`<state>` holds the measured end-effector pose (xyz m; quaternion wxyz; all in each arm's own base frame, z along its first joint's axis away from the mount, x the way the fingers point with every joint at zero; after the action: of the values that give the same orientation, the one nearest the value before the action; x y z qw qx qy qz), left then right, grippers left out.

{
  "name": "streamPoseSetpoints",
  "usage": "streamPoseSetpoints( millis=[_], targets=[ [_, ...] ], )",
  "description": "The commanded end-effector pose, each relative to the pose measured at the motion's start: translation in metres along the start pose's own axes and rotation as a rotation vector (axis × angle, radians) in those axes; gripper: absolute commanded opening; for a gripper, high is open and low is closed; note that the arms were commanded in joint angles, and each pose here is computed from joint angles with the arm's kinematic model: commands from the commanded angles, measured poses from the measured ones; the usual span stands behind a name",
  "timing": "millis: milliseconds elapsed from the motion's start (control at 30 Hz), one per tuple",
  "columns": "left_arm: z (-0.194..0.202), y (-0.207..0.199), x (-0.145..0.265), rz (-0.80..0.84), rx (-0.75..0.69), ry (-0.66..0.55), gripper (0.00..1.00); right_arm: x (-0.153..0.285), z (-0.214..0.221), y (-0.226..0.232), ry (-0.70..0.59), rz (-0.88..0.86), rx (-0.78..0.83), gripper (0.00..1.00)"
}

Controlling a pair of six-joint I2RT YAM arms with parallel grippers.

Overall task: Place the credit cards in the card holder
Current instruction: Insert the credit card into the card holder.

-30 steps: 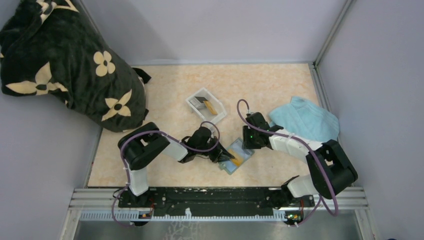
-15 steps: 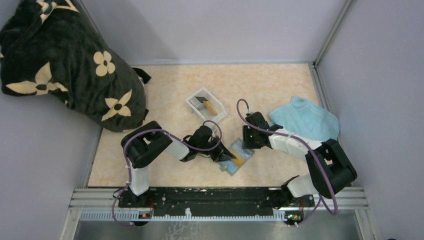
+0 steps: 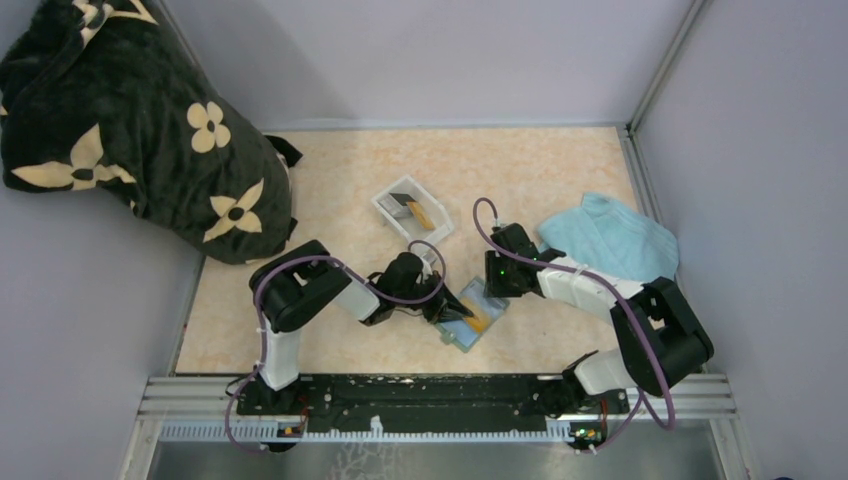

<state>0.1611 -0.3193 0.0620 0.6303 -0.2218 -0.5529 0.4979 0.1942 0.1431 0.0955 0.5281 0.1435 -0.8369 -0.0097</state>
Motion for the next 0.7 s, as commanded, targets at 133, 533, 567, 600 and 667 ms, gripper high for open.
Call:
streamPoseSetpoints(
  millis=[133, 533, 567, 600, 667],
  targets=[
    [0.007, 0.061, -0.007, -0.239, 0.171, 0.075, 0.00, -0.024, 0.020, -0.002, 0.086, -0.015, -0.009, 0.34],
    [-0.002, 0.059, -0.018, -0.426, 0.102, 0.051, 0.16, -0.023, 0.018, -0.001, 0.084, -0.025, -0.006, 0.34],
    [-0.002, 0.059, -0.016, -0.441, 0.100, 0.042, 0.18, -0.023, 0.017, -0.001, 0.084, -0.025, -0.005, 0.34],
    [-0.001, 0.059, -0.014, -0.454, 0.099, 0.035, 0.19, -0.023, 0.017, 0.000, 0.083, -0.026, -0.005, 0.34],
    [0.000, 0.061, -0.009, -0.467, 0.101, 0.031, 0.22, -0.024, 0.017, 0.000, 0.087, -0.027, -0.003, 0.34]
  ],
)
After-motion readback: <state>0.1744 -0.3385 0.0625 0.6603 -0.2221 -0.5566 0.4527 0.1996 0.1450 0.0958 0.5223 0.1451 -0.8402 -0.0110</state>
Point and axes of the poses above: each gripper's point midway between its finger pads, its own x axis back along the fingers, its own y axis along the line the jaws close on, z = x × y, the point moved 9 cm from there along x, back along the fingers, and after that the axes turned 8 degrees about x, right-handed, at the moved point
